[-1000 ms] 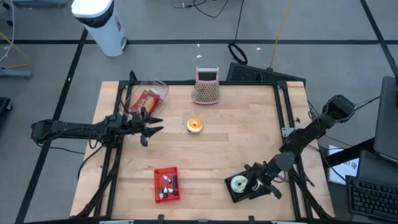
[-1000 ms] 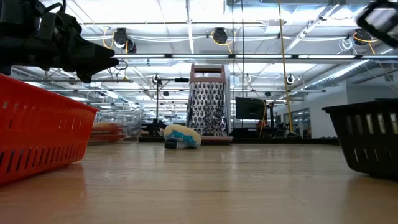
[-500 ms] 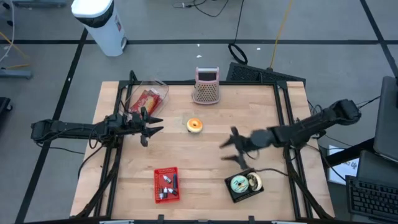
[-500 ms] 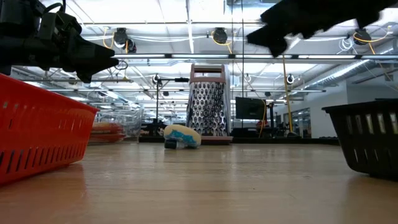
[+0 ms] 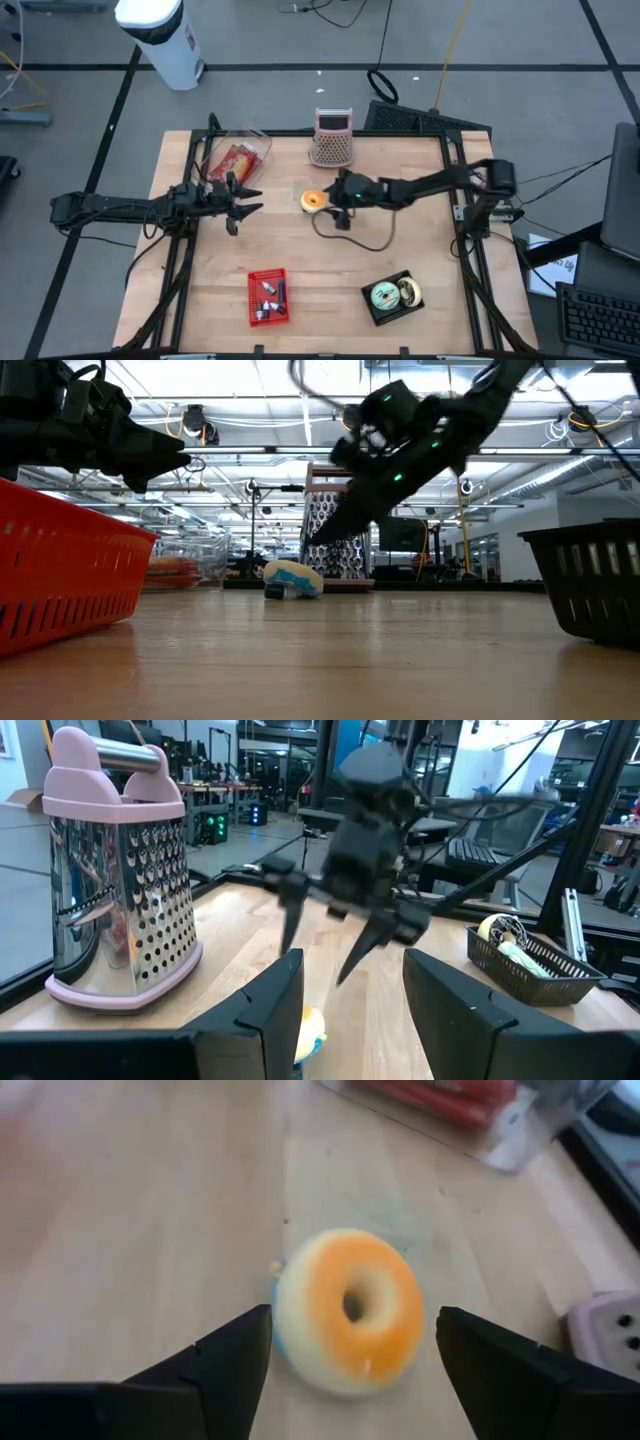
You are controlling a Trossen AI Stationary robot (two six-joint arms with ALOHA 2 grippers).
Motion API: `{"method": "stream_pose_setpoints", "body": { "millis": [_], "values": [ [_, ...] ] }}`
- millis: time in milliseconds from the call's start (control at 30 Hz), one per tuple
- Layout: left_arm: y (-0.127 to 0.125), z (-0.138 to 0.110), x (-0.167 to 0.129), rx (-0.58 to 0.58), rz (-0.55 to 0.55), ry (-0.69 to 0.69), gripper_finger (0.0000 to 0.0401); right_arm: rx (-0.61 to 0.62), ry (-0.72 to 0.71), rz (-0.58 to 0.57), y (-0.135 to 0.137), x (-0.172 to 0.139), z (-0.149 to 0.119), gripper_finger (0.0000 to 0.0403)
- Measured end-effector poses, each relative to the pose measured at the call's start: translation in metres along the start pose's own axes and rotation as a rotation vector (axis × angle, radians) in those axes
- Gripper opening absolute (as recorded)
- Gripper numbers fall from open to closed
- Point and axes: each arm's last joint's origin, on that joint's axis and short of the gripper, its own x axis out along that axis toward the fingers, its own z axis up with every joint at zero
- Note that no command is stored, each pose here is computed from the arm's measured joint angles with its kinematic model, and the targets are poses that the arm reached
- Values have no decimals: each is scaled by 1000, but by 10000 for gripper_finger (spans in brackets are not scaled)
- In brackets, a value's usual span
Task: Pick & Place Food Item
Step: Put the blue doughnut into the black bin
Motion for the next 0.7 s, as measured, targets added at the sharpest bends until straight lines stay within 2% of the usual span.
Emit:
{"method": "stream_pose_setpoints", "body": {
  "millis": [233,467,700],
  "values": [
    [0,0,0,0,0,0,175,-53,22,19,5,41,4,267],
    [0,0,0,0,0,0,175,-102,70,38,16,47,-2,260],
    [0,0,0,0,0,1,175,-116,148,-70,12,49,-11,239]
  ]
}}
